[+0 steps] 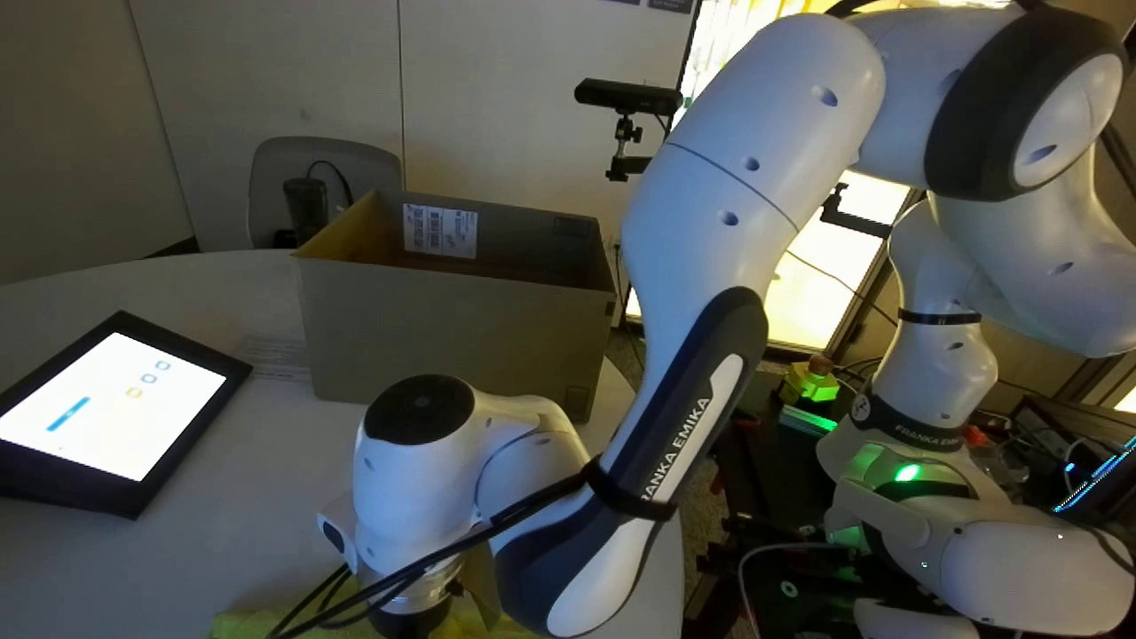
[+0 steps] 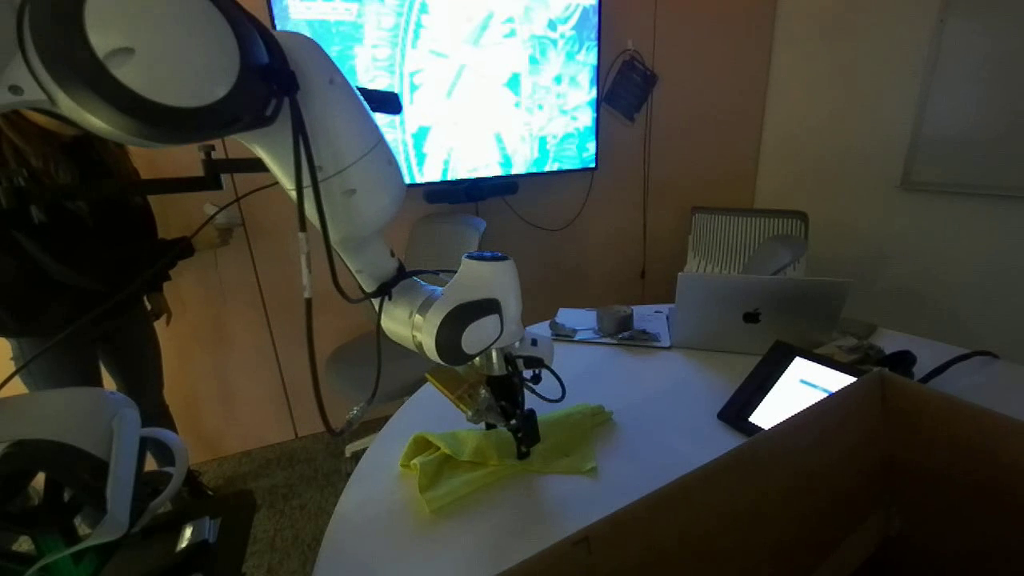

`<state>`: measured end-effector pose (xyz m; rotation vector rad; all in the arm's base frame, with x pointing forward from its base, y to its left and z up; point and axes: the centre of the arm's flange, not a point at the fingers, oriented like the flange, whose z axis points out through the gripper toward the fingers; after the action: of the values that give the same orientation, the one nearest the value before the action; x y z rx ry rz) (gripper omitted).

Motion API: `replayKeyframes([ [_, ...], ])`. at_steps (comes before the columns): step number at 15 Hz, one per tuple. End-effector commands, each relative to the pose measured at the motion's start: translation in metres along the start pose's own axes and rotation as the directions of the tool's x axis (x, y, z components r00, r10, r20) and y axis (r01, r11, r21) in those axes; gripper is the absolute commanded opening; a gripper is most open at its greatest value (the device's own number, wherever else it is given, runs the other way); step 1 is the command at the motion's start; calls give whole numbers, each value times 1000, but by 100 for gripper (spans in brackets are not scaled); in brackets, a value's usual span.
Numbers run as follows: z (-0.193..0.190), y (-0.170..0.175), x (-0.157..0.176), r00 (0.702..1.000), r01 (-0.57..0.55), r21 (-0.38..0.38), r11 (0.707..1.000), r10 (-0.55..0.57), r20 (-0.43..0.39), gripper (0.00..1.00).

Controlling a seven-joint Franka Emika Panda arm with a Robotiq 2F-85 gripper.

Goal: Put the marker on the towel, fold the towel, and then put the folded towel in the box

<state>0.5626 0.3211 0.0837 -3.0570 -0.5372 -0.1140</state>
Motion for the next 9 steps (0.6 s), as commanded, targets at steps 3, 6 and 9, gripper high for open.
replayKeyframes([
  [3, 13, 4, 11, 999, -9, -15, 1000, 10, 41, 80],
  [6, 9, 8, 11, 999, -9, -15, 1000, 10, 51, 61],
  [9, -1, 12, 12, 999, -10, -17, 1000, 11, 46, 36],
])
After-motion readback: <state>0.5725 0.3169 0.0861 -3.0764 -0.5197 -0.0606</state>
